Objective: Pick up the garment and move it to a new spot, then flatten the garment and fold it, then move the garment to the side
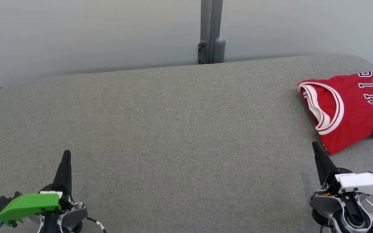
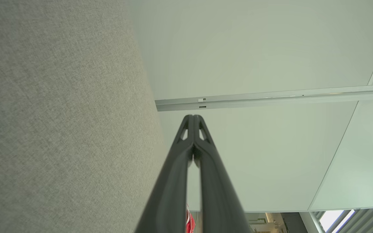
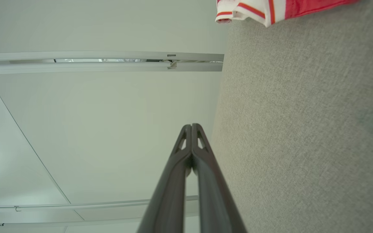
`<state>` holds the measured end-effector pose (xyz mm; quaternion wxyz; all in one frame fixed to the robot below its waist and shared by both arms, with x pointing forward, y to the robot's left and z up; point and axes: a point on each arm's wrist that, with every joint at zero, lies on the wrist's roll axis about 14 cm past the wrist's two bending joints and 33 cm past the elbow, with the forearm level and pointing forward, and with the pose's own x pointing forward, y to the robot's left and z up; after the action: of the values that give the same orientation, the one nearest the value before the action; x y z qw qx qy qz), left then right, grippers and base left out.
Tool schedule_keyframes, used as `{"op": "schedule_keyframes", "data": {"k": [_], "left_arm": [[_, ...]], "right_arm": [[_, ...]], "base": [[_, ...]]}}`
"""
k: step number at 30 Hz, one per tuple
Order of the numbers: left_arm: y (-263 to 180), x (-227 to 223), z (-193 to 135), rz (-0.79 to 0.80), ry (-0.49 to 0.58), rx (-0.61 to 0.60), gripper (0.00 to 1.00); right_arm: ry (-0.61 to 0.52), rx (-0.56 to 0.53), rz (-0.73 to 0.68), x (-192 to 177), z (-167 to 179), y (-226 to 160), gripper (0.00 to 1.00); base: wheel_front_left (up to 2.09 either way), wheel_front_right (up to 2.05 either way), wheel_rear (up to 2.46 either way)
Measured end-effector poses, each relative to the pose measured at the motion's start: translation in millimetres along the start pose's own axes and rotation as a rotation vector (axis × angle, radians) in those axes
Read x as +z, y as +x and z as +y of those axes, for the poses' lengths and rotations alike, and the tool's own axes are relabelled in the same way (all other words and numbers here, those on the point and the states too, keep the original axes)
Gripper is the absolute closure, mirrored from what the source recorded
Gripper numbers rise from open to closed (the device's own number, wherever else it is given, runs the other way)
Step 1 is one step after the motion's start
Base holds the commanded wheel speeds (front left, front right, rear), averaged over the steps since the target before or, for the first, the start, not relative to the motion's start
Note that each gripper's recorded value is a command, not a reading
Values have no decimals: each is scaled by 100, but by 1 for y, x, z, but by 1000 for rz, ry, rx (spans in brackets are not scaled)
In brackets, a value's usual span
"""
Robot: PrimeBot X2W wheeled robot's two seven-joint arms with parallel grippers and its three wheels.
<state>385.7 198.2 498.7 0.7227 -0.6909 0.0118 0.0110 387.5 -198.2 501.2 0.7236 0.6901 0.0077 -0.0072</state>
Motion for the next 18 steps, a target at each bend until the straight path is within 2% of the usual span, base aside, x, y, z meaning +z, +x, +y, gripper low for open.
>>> {"op": "schedule_keyframes", "data": {"k": [8,18], "left_arm": [[1,1,-5,0,-50,-19,100],[2,1,-5,-1,-51,-21,100]], "right_arm": [[48,9,0,2,2,0,100],[51,11,-1,2,3,0,100]], "base": [[0,0,0],[0,0,0]]}}
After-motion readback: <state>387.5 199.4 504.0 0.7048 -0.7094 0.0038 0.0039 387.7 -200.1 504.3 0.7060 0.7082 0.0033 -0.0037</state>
